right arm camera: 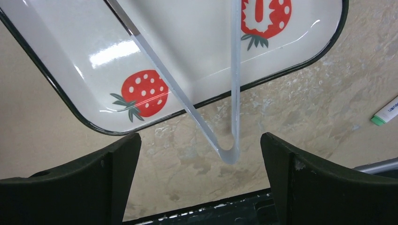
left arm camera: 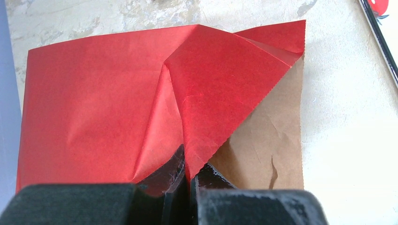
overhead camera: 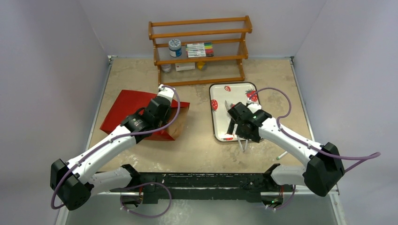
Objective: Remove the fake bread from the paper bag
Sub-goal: Pick up the clamp from the container.
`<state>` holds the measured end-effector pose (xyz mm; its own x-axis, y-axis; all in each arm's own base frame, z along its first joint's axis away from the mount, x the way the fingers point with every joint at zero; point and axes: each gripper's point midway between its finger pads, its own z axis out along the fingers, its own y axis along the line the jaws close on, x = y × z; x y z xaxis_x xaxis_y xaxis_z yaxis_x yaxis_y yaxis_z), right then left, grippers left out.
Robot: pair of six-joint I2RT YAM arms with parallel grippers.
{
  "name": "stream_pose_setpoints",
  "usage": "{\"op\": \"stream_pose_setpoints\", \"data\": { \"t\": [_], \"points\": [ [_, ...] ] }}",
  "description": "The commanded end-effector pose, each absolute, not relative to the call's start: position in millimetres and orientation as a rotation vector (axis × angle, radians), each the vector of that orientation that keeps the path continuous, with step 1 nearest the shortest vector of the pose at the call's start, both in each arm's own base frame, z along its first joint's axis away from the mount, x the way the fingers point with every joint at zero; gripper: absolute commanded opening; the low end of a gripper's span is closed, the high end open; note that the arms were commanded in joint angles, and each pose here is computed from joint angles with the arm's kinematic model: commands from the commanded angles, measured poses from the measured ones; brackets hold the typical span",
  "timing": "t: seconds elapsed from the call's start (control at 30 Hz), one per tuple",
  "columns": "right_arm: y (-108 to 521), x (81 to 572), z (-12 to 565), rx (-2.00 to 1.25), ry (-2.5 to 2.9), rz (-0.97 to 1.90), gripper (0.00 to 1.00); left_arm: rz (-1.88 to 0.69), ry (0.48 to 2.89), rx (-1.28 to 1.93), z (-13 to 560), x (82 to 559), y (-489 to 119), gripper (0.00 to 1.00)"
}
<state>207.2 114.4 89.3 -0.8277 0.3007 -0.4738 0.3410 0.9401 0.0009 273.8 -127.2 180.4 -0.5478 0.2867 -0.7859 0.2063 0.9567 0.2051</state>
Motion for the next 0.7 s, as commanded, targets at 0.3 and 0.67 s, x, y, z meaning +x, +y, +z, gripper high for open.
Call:
{"op": "stream_pose_setpoints", "data": {
  "t": [0.3, 0.67],
  "points": [
    [107, 226, 66, 0.442, 2.693, -0.082, 1.0, 0.032, 2.107, 0.308, 202, 288, -144, 0.0],
    [99, 248, 51, 0.434, 2.713, -0.113, 1.0, 0.048, 2.109, 0.322, 198, 295, -148, 0.0]
  ]
}}
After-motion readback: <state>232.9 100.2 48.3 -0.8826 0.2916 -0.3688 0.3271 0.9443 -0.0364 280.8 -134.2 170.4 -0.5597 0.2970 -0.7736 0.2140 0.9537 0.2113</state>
